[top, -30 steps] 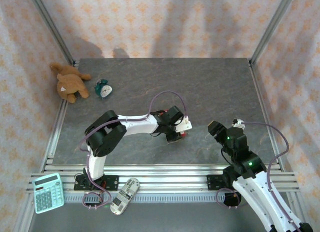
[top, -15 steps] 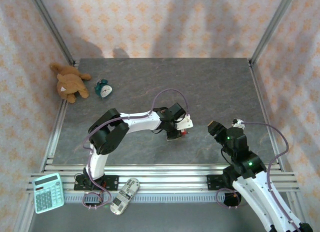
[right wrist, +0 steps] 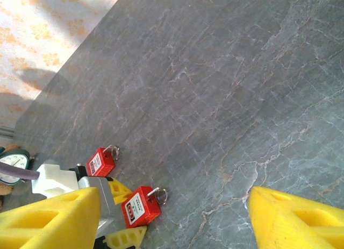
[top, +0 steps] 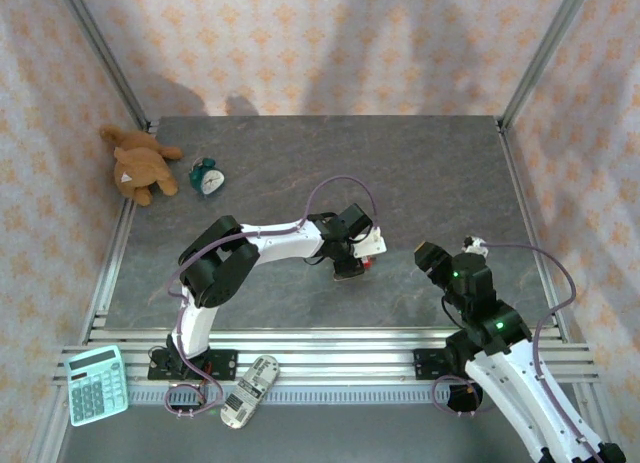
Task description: Unlock with the key
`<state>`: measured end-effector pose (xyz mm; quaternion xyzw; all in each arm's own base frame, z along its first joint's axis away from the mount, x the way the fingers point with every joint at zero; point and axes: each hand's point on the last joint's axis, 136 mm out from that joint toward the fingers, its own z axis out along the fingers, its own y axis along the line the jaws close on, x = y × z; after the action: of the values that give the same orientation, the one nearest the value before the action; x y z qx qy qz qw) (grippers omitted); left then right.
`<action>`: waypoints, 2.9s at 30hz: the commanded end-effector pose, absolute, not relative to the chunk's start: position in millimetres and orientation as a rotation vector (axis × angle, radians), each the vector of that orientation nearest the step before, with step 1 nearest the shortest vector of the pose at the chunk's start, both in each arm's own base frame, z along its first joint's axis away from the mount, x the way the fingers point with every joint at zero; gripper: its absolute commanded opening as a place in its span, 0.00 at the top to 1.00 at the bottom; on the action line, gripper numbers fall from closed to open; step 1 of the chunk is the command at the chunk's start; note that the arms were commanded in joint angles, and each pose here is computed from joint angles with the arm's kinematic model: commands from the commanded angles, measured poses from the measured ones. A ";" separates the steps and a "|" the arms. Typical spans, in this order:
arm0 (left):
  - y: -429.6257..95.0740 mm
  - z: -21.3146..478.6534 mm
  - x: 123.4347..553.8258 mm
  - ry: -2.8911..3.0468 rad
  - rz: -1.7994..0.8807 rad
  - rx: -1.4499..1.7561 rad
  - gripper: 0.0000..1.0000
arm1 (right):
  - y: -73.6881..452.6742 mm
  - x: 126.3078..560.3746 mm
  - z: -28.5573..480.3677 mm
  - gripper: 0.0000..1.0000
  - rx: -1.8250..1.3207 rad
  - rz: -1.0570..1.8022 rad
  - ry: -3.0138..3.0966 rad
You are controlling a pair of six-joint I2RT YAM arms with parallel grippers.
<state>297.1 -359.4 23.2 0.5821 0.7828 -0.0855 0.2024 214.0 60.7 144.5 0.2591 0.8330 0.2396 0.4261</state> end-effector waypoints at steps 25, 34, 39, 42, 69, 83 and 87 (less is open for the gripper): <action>-257.8 264.6 324.1 1.838 -0.107 0.667 0.00 | 79.7 233.1 228.8 0.01 0.502 0.790 1.829; -189.9 236.0 303.8 1.759 0.002 0.423 0.00 | 26.3 240.7 191.1 0.01 0.752 0.498 1.766; -154.9 222.2 293.1 1.652 0.107 0.353 0.00 | 13.7 252.6 205.2 0.01 0.669 0.363 1.663; -134.9 214.2 291.0 1.628 0.176 0.339 0.00 | 14.6 263.3 207.8 0.01 0.511 0.213 1.677; 18.7 113.9 360.7 1.697 0.306 -0.135 0.00 | 9.6 377.3 113.5 0.00 0.093 -0.217 1.879; 54.3 109.8 381.5 1.808 0.379 -0.331 0.00 | -30.1 393.5 88.3 0.01 0.300 -0.105 1.945; 54.2 110.0 381.6 1.807 0.378 -0.331 0.00 | -29.9 393.3 88.4 0.01 0.299 -0.106 1.956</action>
<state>381.9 47.3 102.6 -0.1193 0.7848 0.1580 0.5873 392.0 -32.8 88.2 0.1214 0.8226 -0.0592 0.5524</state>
